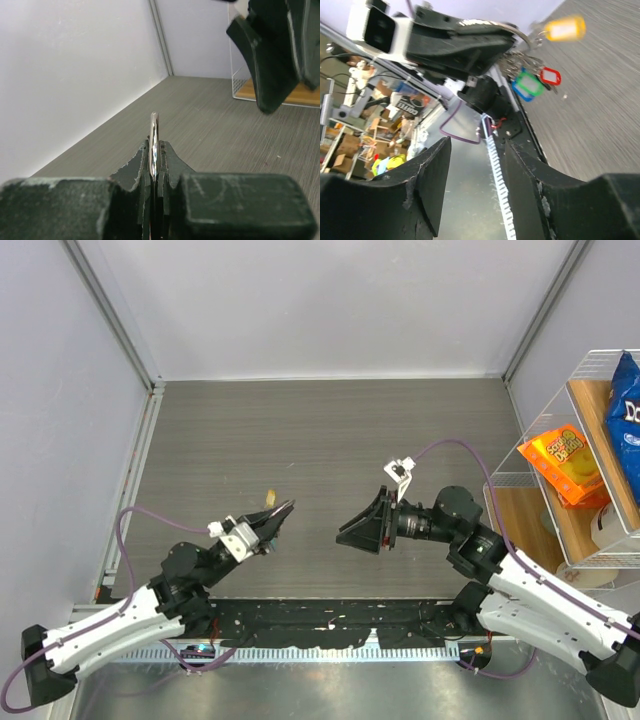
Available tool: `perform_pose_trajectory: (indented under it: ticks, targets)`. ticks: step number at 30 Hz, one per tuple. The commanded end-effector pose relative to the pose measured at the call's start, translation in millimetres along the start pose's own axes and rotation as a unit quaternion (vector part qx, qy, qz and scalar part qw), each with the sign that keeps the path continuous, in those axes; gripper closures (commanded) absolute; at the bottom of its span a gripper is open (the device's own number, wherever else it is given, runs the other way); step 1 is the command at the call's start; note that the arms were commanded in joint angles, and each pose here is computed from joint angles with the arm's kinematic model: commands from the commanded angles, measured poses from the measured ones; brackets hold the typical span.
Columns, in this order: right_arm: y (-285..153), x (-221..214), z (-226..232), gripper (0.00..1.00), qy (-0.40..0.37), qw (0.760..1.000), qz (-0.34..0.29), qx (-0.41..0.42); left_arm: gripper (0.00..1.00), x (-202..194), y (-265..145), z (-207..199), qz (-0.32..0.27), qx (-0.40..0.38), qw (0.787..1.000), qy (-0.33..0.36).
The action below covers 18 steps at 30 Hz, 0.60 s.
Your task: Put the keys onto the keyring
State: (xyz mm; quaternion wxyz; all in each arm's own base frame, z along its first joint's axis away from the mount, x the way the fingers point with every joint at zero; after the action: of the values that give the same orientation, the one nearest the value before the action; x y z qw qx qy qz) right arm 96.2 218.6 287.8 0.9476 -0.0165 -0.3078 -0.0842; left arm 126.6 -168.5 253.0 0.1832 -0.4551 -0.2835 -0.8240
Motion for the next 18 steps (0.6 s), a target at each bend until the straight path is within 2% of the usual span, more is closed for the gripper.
perform_pose_trajectory:
  ticks: [1,10,18]
  targets:
    - [-9,-3,-20,0.46,-0.034,0.996,-0.009,-0.078,1.00,34,13,17,-0.023,0.020,0.999,-0.026]
    - [-23,-11,-53,0.44,-0.047,0.980,-0.017,-0.191,1.00,29,36,24,0.073,0.034,0.997,-0.023]
    - [-44,-21,-95,0.42,-0.065,0.945,-0.033,-0.320,1.00,4,63,12,0.177,0.030,0.982,-0.055]
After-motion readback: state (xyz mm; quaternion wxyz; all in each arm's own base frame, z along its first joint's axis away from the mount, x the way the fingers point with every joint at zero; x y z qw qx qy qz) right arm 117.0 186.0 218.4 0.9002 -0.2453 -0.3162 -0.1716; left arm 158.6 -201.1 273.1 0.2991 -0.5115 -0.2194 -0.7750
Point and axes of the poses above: each gripper's point midway between its finger pads, its own y axis out along the fingers, its own z axis along the line the jaws close on, x = y × z, the point moved 7 cm from there along -y, back along the fingers, and after that the axes turned 10 degrees about y, right-handed, at the moved point
